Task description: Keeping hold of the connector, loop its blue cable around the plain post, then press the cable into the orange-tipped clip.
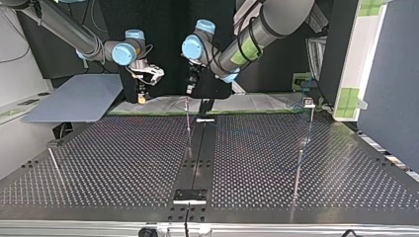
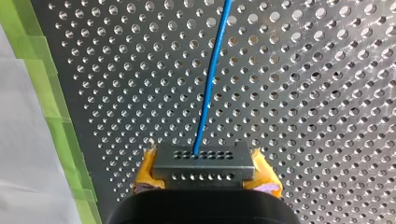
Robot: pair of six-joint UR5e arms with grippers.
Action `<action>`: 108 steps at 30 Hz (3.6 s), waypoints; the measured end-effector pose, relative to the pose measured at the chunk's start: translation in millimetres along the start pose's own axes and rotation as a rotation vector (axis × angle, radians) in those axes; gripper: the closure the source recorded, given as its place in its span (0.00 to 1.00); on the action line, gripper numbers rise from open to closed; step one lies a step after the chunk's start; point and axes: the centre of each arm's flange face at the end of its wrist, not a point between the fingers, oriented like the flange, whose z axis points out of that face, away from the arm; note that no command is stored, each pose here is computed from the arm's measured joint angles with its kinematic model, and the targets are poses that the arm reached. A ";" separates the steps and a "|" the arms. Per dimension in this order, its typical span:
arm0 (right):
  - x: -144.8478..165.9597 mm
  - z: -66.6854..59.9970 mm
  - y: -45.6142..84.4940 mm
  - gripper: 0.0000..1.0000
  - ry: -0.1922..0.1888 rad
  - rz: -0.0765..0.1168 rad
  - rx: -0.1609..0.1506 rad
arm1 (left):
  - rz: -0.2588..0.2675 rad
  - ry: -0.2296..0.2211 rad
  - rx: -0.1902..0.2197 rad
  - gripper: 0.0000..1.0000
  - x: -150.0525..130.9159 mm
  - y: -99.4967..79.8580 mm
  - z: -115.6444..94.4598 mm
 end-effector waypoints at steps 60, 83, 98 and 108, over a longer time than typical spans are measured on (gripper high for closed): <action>-40.4 -56.1 -60.6 1.00 -0.056 -0.095 0.190 | 0.096 0.136 -0.114 0.00 64.5 52.6 -49.4; -41.2 -58.5 -70.5 1.00 -0.032 -0.102 0.225 | 0.082 0.136 -0.129 0.00 63.9 57.4 -47.6; -87.7 -63.2 -63.2 1.00 -0.058 -0.101 0.222 | 0.083 0.108 -0.101 0.00 75.4 61.5 -55.0; -98.9 -54.6 -67.2 1.00 -0.054 -0.098 0.285 | 0.141 0.127 -0.096 0.00 69.8 61.4 -50.4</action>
